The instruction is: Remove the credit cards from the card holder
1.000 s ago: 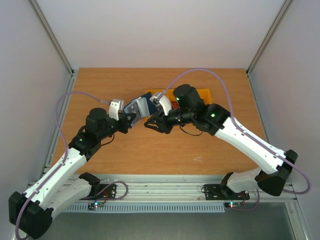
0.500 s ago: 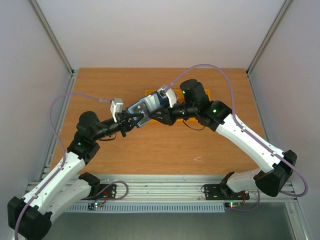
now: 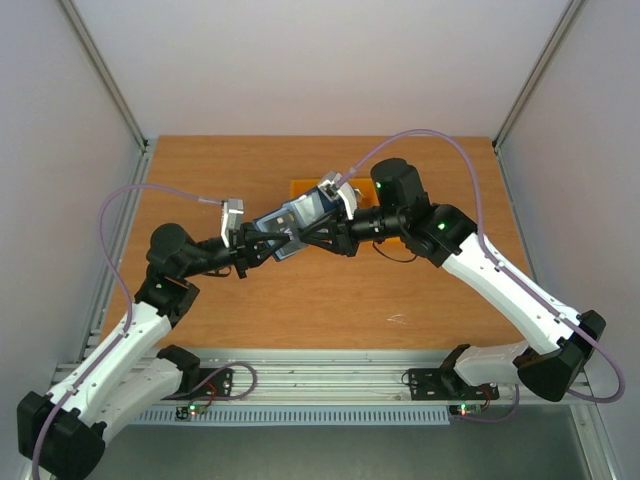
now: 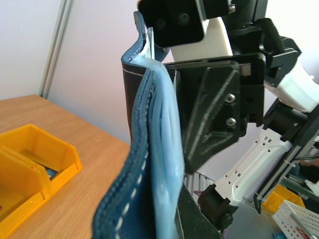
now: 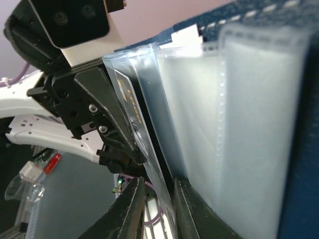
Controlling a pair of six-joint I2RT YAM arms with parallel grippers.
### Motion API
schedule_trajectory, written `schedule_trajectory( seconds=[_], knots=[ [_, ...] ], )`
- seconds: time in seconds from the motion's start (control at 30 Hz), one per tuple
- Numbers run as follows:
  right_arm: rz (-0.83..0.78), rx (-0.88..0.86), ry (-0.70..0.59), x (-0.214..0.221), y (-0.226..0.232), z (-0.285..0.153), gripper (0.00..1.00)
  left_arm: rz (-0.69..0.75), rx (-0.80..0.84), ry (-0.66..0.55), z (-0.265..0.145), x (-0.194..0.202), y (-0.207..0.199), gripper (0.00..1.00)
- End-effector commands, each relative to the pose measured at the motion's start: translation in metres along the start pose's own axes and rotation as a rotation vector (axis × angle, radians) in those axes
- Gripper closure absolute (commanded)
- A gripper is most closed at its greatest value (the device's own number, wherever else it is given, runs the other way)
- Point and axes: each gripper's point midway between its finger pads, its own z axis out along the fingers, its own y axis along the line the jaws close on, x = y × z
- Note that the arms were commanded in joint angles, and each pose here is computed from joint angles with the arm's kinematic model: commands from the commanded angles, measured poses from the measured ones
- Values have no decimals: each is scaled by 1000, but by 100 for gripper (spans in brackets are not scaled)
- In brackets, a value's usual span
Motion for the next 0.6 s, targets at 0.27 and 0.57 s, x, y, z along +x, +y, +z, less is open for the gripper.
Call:
schedule_trajectory(
  seconds=[0.27, 0.57],
  knots=[
    [-46, -129, -29, -6, 18, 3, 97, 116, 148, -14, 0, -14, -36, 100],
    [-42, -154, -1, -5, 19, 16, 98, 113, 144, -11, 1, -14, -34, 100]
  ],
)
